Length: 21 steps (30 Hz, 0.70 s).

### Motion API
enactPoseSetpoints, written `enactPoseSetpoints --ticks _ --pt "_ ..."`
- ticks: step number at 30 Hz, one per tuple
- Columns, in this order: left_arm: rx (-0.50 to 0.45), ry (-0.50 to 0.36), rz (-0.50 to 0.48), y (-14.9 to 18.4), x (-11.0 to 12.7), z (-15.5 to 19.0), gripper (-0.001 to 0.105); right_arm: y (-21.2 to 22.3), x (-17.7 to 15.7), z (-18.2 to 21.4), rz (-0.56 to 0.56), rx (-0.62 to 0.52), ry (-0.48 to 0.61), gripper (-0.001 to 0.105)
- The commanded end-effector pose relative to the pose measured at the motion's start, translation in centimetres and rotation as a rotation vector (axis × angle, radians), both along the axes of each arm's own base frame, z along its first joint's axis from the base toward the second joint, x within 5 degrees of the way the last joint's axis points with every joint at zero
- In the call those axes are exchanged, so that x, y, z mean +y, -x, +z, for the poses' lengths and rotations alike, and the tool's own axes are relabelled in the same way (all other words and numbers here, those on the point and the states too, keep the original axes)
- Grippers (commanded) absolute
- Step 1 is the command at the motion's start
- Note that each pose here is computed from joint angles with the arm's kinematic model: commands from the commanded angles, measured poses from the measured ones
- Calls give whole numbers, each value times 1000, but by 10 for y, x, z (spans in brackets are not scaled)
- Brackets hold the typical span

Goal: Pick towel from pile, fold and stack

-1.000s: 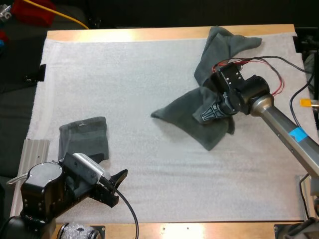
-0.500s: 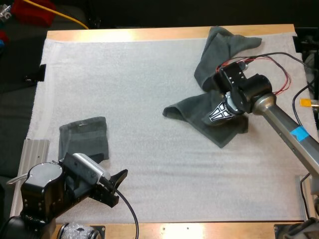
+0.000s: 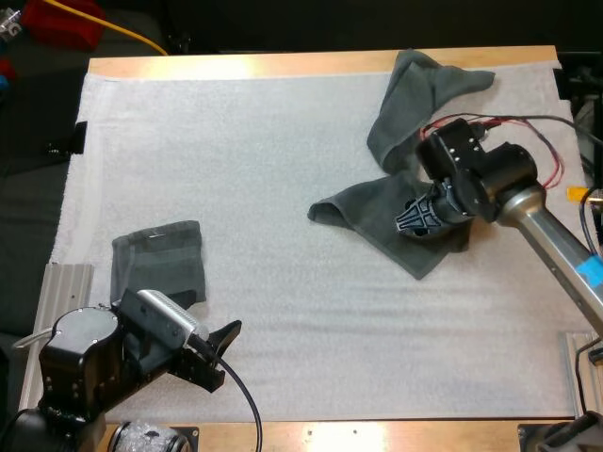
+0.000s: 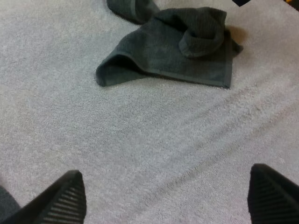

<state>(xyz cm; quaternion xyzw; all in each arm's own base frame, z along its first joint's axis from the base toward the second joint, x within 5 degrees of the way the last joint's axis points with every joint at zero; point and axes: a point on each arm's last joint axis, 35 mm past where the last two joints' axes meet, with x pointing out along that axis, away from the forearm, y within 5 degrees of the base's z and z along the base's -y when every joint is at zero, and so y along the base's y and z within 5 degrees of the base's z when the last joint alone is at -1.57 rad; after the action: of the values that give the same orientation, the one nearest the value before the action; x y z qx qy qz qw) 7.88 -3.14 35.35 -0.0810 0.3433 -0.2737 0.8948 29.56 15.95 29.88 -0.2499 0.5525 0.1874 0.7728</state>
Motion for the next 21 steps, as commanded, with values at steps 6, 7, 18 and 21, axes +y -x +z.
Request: enactPoseSetpoints --ticks 6,7,18,21 --pt "-4 11 -4 0 -1 3 69 5 0 -1 -79 69 -113 71" --pt "-4 11 -4 0 -1 3 69 5 -1 -3 -96 79 -115 71" --pt "-4 11 -4 0 -1 3 69 14 -3 -58 -255 143 -200 71" --pt "-4 11 -4 0 -1 3 69 17 -4 -72 -309 153 -231 71"
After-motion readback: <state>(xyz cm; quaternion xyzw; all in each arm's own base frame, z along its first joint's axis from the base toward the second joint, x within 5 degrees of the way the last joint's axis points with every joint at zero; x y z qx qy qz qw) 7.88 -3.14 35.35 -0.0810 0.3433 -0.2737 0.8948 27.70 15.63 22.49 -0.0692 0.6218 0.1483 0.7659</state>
